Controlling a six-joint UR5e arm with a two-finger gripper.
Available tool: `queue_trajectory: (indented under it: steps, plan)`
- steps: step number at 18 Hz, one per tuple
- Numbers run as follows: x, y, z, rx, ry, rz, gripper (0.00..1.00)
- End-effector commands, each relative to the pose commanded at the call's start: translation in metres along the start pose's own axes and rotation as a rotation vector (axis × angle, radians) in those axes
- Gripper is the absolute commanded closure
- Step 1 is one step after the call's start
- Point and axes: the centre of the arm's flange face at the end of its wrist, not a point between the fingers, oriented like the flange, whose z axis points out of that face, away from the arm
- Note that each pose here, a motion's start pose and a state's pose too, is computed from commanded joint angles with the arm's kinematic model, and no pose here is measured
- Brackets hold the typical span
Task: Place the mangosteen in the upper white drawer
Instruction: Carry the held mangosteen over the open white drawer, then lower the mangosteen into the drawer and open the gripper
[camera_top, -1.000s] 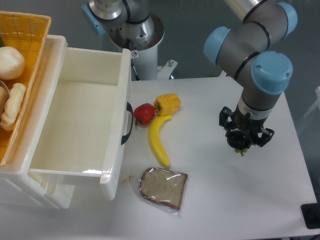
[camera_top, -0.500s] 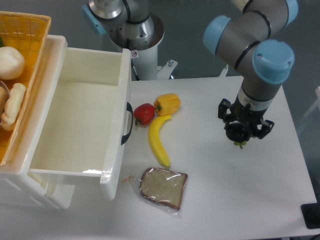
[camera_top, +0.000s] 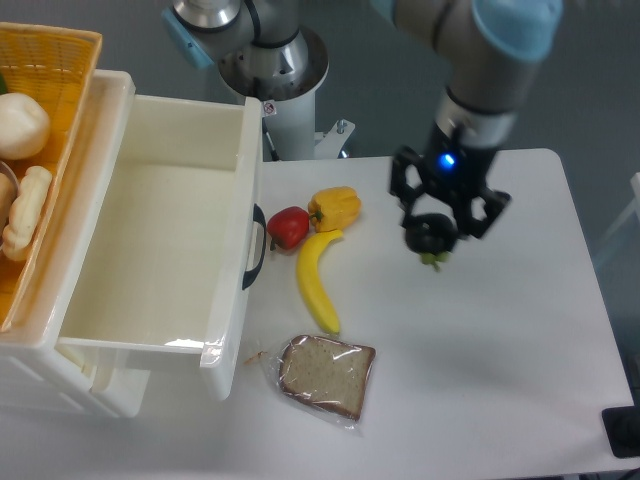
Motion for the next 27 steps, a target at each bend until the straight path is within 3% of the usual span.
queue_trajectory:
  steps: [5, 9, 19, 23, 25, 27]
  plan:
    - [0.072, -0.044, 0.002, 0.053, 0.047, 0.099, 1.00]
    - [0.104, -0.073, 0.012, 0.075, 0.090, 0.163, 1.00]
    - [0.159, -0.116, 0.100, 0.014, 0.254, 0.294, 0.98]
    - [0.163, -0.122, 0.126, -0.010, 0.292, 0.307, 0.86]
    - [0.166, -0.124, 0.133, -0.012, 0.305, 0.337, 0.75]
    - [0.169, -0.126, 0.137, -0.014, 0.313, 0.349, 0.58]
